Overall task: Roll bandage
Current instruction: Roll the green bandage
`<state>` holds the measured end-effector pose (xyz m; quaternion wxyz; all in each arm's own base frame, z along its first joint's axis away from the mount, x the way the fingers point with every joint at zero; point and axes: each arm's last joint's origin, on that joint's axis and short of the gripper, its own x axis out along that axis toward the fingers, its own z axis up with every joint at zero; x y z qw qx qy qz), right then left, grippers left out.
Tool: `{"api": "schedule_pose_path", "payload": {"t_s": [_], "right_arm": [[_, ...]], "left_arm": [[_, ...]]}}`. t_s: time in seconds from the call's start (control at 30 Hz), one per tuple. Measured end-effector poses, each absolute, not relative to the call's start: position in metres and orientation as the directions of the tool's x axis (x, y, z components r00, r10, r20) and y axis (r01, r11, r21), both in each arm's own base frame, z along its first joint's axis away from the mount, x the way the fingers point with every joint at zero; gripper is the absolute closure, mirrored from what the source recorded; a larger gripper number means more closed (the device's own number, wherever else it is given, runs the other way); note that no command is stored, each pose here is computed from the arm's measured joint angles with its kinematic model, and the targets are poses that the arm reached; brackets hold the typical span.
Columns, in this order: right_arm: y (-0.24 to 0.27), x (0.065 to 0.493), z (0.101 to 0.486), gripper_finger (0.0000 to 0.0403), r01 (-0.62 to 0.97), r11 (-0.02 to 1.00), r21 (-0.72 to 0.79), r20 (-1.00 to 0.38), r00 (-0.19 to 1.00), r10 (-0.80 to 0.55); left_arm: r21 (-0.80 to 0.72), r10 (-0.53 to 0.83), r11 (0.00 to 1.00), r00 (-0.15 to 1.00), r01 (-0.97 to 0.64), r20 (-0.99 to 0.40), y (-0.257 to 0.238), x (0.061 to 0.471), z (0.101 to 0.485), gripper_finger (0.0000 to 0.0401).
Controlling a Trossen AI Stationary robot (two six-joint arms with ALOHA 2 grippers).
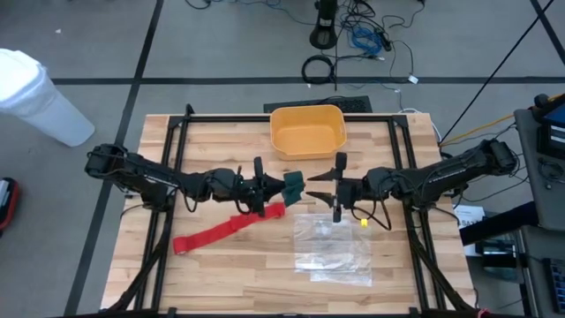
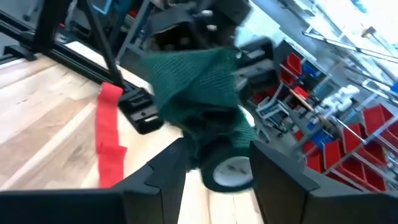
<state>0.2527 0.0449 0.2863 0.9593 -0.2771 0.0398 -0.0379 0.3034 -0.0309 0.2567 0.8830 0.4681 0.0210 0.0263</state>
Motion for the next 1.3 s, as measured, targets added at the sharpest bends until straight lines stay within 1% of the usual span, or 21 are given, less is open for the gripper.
{"api": "schedule_pose_path", "payload": {"t_s": [0.1,0.3,0.43,0.57,0.73,0.83,0.93,1.03,1.07,1.17,1.3], "right_arm": [[0.046,0.255,0.287,0.0241,0.043,0.841,-0.539,-0.035,0.997,-0.074],[0.043,0.255,0.289,0.0241,0.061,0.836,-0.545,-0.011,0.997,-0.08],[0.039,0.257,0.289,0.0241,-0.01,0.851,-0.525,-0.014,1.0,0.003],[0.036,0.263,0.285,0.0246,-0.003,0.856,-0.517,-0.009,1.0,-0.001],[0.031,0.271,0.278,0.0281,0.01,0.855,-0.518,-0.015,1.0,-0.021],[0.032,0.273,0.278,0.0308,-0.007,0.845,-0.535,0.005,1.0,0.012],[0.034,0.274,0.279,0.0342,-0.037,0.838,-0.544,0.026,0.998,0.06],[0.034,0.273,0.28,0.0386,-0.049,0.836,-0.546,0.029,0.997,0.077],[0.034,0.273,0.28,0.0394,-0.049,0.835,-0.548,0.029,0.997,0.077],[0.037,0.273,0.28,0.04,-0.058,0.843,-0.534,0.03,0.996,0.088],[0.046,0.271,0.275,0.0402,-0.141,0.835,-0.532,-0.025,0.988,0.151]], "left_arm": [[0.795,0.026,0.606,1.0,-0.003,-0.016,-0.027,0.304,0.257,0.0391],[0.764,-0.022,0.641,0.997,0.074,-0.078,-0.02,0.305,0.251,0.0391],[0.741,-0.044,0.665,0.996,0.091,-0.082,-0.015,0.305,0.25,0.0391],[0.721,-0.068,0.686,0.995,0.102,-0.076,-0.011,0.305,0.251,0.0391],[0.72,-0.069,0.687,0.995,0.096,-0.067,-0.011,0.305,0.252,0.0391],[0.714,-0.064,0.694,0.996,0.092,-0.066,-0.01,0.305,0.252,0.0391],[0.689,-0.056,0.72,0.997,0.083,-0.062,-0.007,0.305,0.252,0.0391],[0.67,-0.046,0.738,0.997,0.076,-0.062,-0.004,0.306,0.252,0.0391],[0.67,-0.041,0.739,0.997,0.072,-0.062,-0.004,0.306,0.252,0.0391],[0.67,-0.013,0.741,0.998,0.051,-0.062,-0.002,0.306,0.252,0.0391],[0.656,0.109,0.753,0.994,-0.062,-0.031,0.002,0.306,0.255,0.0391]]}}
